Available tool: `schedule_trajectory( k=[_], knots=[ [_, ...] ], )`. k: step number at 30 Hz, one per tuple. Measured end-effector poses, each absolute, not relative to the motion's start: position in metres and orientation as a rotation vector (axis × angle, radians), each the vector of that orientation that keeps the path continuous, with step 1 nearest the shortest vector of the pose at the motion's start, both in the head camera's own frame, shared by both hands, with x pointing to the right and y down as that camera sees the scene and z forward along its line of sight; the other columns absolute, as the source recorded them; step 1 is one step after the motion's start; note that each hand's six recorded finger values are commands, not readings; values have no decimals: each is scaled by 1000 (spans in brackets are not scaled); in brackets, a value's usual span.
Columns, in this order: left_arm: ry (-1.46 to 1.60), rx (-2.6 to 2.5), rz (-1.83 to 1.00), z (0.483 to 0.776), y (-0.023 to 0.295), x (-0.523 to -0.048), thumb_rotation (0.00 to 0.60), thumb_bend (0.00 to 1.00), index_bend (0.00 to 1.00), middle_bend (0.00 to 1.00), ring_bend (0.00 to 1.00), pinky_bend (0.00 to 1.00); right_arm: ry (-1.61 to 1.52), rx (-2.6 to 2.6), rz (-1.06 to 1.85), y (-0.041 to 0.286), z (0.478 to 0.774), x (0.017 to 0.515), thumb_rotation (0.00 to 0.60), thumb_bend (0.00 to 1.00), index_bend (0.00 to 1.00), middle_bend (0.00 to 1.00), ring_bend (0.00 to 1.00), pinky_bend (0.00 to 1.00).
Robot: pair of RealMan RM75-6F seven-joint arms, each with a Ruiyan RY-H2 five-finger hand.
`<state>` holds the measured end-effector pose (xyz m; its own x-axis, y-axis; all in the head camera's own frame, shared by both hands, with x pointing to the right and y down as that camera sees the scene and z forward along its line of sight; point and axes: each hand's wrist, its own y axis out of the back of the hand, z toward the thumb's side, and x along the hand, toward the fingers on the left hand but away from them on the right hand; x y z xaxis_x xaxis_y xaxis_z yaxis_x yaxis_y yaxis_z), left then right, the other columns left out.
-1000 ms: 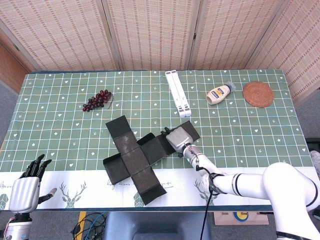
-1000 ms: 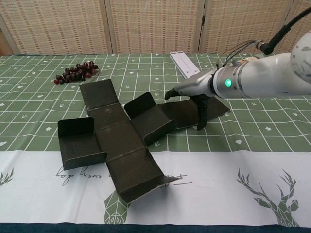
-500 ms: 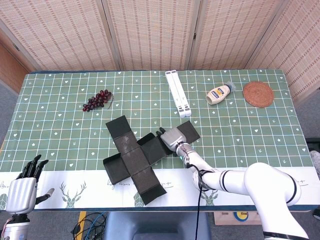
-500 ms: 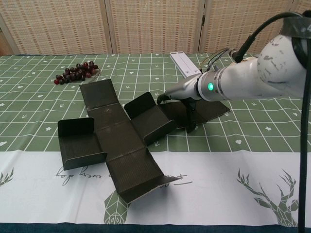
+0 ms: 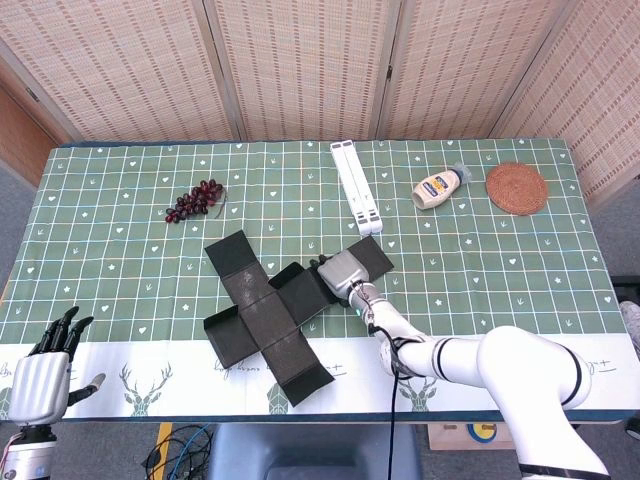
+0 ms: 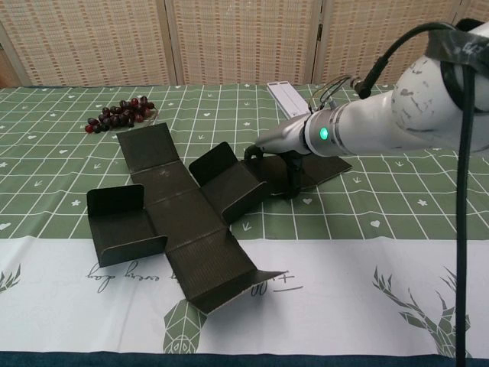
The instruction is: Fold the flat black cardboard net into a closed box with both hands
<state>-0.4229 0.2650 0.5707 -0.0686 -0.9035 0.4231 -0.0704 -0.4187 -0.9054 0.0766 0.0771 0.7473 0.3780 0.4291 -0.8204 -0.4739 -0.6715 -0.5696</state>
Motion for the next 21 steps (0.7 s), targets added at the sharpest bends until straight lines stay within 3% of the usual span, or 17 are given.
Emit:
schedule_trajectory(
  k=[6,12,21],
  knots=[
    [1049,-1537,-1519,579,247,-421,600,82,203,112,200,414,-9,-1845,1391,72,740,77,600,307,141,243,669,939],
    [934,-1557,-1472,609,218,-420,600,82,168,144,390,506,-69,-1850,1357,72,733,77,600,308,157,261,679,939],
    [827,-1627,-1431,677,190,-379,600,81,31,104,393,508,-119,-1860,1354,79,732,84,600,308,157,261,685,939]
  ],
)
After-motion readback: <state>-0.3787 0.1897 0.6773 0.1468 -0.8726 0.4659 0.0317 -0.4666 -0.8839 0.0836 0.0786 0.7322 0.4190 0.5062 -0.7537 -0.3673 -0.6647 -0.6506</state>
